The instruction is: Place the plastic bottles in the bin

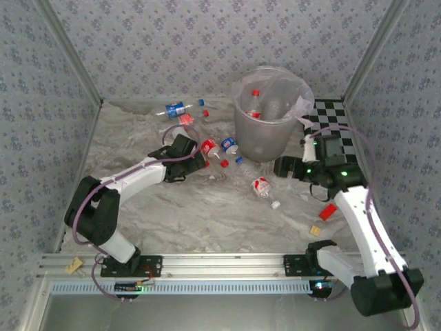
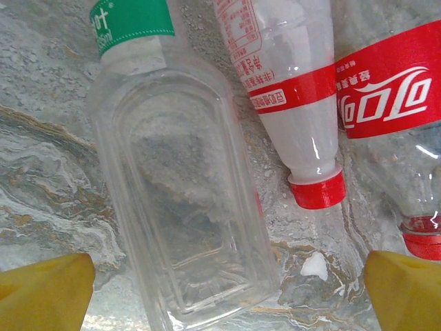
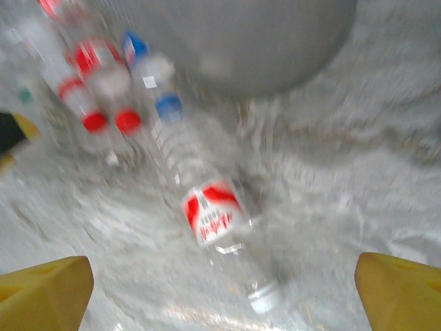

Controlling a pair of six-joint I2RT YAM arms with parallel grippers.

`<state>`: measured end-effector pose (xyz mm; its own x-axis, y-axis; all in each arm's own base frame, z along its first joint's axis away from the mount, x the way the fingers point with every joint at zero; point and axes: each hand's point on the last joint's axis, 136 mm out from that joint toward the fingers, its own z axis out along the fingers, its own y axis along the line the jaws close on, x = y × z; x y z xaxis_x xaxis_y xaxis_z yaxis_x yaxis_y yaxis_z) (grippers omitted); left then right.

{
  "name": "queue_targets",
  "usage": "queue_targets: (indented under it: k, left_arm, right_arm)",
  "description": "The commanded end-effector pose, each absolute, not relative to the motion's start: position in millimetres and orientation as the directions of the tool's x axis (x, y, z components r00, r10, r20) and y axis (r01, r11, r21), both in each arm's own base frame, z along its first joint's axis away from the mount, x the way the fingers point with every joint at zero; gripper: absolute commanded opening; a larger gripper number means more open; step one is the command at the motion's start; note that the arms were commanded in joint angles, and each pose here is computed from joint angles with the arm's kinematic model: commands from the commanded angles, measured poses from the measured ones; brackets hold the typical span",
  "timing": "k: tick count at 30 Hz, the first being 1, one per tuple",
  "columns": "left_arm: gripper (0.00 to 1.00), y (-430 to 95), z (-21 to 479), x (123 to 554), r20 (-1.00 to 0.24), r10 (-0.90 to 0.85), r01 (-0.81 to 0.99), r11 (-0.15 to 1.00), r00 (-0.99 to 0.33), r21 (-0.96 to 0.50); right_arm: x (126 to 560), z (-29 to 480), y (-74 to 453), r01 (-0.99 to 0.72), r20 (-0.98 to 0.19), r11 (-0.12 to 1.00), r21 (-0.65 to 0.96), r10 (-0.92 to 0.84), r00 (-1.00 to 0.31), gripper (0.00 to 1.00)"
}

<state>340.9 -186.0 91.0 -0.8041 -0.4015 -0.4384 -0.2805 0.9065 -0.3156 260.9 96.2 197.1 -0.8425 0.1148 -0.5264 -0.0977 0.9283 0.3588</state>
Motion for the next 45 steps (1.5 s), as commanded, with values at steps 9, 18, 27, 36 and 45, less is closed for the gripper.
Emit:
queue_targets:
  k: [9, 18, 27, 36, 45]
  left_arm:
    - [1.0, -189.1, 151.3, 321.4, -0.485, -0.425, -0.184, 0.865, -0.764, -0.467]
    - [1.0, -201.6, 191.9, 294.5, -0.463, -0.444, -0.075, 0.779, -0.767, -0.623]
    - [1.0, -263.2, 256.1, 270.9, -0.514, -0.385, 0.222, 0.592, -0.766, -0.775]
    - [0.93, -317.1, 257.9, 255.5, -0.585, -0.264, 0.381, 0.547, -0.767, -0.746]
    - [0.99, -310.3, 228.1, 273.8, -0.587, -0.311, 0.277, 0.657, -0.747, -0.701]
  right_arm:
    - [263.5, 72.6, 149.5, -0.185, -0.343, 0.964, 0.191, -0.111, -0.933, 0.93]
    - [265.2, 72.9, 154.4, -0.198, -0.367, 0.966, 0.165, -0.126, -0.921, 0.5]
    - [262.3, 172.3, 204.2, -0.318, -0.538, 0.821, 0.475, -0.015, -0.843, 0.45]
    - [262.1, 209.0, 263.7, -0.487, -0.673, 0.662, 0.57, 0.036, -0.739, 0.43]
    - [251.8, 220.9, 282.1, -0.535, -0.701, 0.629, 0.564, 0.022, -0.713, 0.42]
